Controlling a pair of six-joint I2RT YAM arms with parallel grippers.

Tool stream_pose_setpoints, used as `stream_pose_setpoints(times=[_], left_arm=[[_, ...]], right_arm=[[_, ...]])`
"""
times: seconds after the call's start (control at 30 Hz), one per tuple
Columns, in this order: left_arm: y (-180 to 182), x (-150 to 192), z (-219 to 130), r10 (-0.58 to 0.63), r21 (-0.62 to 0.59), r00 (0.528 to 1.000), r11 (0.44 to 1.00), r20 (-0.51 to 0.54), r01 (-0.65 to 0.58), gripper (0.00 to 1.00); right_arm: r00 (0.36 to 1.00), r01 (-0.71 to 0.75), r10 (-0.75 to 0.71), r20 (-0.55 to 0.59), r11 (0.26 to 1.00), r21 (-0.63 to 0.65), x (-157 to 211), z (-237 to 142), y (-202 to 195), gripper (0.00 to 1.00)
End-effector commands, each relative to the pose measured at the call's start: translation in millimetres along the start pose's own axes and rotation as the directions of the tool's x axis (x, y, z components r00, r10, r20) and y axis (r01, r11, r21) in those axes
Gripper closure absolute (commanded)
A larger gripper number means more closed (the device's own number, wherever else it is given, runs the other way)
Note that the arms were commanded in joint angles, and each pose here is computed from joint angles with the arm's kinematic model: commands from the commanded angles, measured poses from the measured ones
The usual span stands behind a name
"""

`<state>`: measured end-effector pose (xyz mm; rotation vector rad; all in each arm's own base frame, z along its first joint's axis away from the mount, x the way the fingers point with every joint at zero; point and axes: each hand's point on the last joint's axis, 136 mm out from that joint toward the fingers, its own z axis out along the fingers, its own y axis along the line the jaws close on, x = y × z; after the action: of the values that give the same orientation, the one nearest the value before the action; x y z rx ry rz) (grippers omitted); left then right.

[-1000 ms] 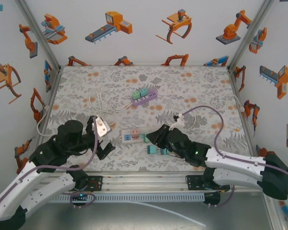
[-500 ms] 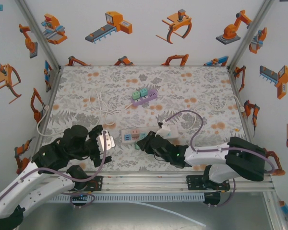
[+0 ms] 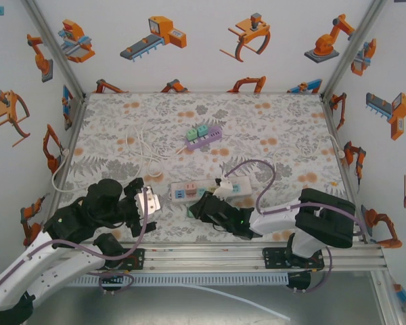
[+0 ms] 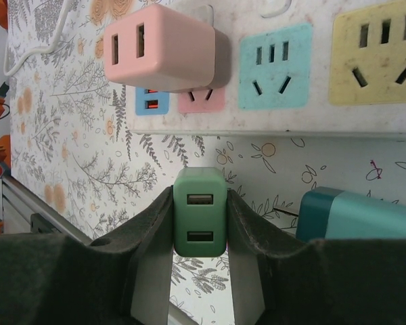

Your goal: Pull the plug off the socket

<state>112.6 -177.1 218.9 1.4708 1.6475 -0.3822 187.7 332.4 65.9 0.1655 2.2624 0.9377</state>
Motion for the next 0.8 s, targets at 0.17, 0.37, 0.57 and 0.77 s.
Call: stream_pose_setpoints(times=[0.17, 0.37, 0.57, 0.77], left_arm=[[-1, 3, 5, 0.006, 0.001, 1.0, 1.0, -0.005, -0.006, 0.03], [2, 4, 7, -0.005, -0.015, 1.0, 1.0, -0.01, 0.005, 0.03], [5, 4, 8, -0.009, -0.026, 1.0, 1.0, -0.012, 0.009, 0.03], [7, 4, 11, -0.029, -0.03, 0.999, 0.999, -0.025, 0.029, 0.03]], right_arm=[[0.998, -0.018, 0.017, 0.065, 1.0, 0.015, -15, -5, 7, 0.6], [0.997, -0.014, 0.012, 0.076, 0.999, 0.03, -20, -11, 5, 0.56], [0.996, -0.009, 0.005, 0.088, 0.999, 0.043, -27, -21, 2, 0.55], [0.991, -0.004, -0.001, 0.131, 0.999, 0.037, -41, -34, 5, 0.55]])
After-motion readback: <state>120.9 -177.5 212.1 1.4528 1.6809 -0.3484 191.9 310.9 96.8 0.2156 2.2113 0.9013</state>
